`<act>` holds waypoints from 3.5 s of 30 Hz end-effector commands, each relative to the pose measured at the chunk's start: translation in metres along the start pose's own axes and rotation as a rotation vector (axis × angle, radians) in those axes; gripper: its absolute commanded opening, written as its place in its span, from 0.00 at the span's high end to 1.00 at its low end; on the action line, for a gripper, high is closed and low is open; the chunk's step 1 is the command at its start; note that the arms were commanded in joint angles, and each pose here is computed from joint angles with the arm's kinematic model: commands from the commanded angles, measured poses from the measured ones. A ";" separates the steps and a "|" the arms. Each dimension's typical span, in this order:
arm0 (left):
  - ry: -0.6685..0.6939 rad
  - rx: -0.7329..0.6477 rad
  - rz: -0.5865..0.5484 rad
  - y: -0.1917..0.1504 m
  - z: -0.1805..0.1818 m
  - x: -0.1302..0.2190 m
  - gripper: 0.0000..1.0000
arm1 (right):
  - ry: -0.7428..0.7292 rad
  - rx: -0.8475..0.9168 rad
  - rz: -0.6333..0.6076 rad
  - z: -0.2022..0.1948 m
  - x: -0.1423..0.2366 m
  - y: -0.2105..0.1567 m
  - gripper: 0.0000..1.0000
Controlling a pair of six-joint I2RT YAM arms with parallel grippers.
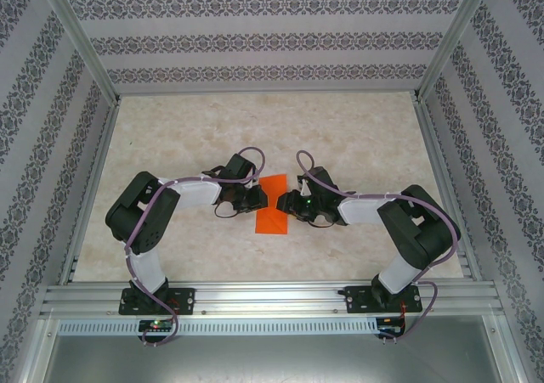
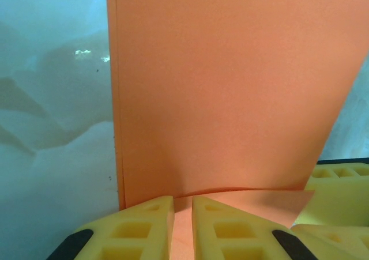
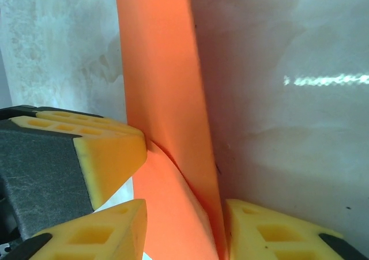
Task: Fold a paper plane with a square sheet of paper (pick it up from the middle)
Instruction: Turn over the paper at the center of the table, then rotate the paper at the center of the table.
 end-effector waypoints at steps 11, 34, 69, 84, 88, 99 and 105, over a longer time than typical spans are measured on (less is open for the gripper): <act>0.025 -0.013 0.003 -0.001 0.001 0.001 0.81 | 0.077 0.093 0.065 -0.007 -0.004 -0.002 0.68; -0.035 -0.040 -0.135 0.015 -0.028 0.042 0.76 | 0.120 0.164 0.034 0.009 0.024 0.003 0.91; 0.475 0.216 -0.762 -0.032 0.032 0.203 0.57 | -1.037 0.448 -0.148 0.048 0.036 -0.022 0.80; 0.427 0.177 -0.730 -0.031 0.028 0.194 0.56 | -0.490 0.443 0.053 0.083 0.016 -0.059 0.55; 0.381 0.112 -0.679 -0.020 0.018 0.183 0.56 | -0.433 0.388 -0.011 0.071 0.035 -0.055 0.56; 0.110 -0.015 -0.337 0.005 -0.011 0.101 0.58 | -0.044 0.114 -0.039 0.052 0.031 -0.033 0.75; 0.053 -0.031 -0.215 0.007 -0.014 0.074 0.58 | -0.222 0.079 -0.062 0.004 0.015 -0.024 0.78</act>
Point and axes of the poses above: each hand's point on the last joint's axis, 136 mm out from that joint toward the fingers, its own x axis back along the fingers, its own z axis along the line the jaws close on, y = z × x, the point moved 6 cm from there along x, back along the fingers, and after that the axes turned 15 degrees about -x, right-handed, at the moved point
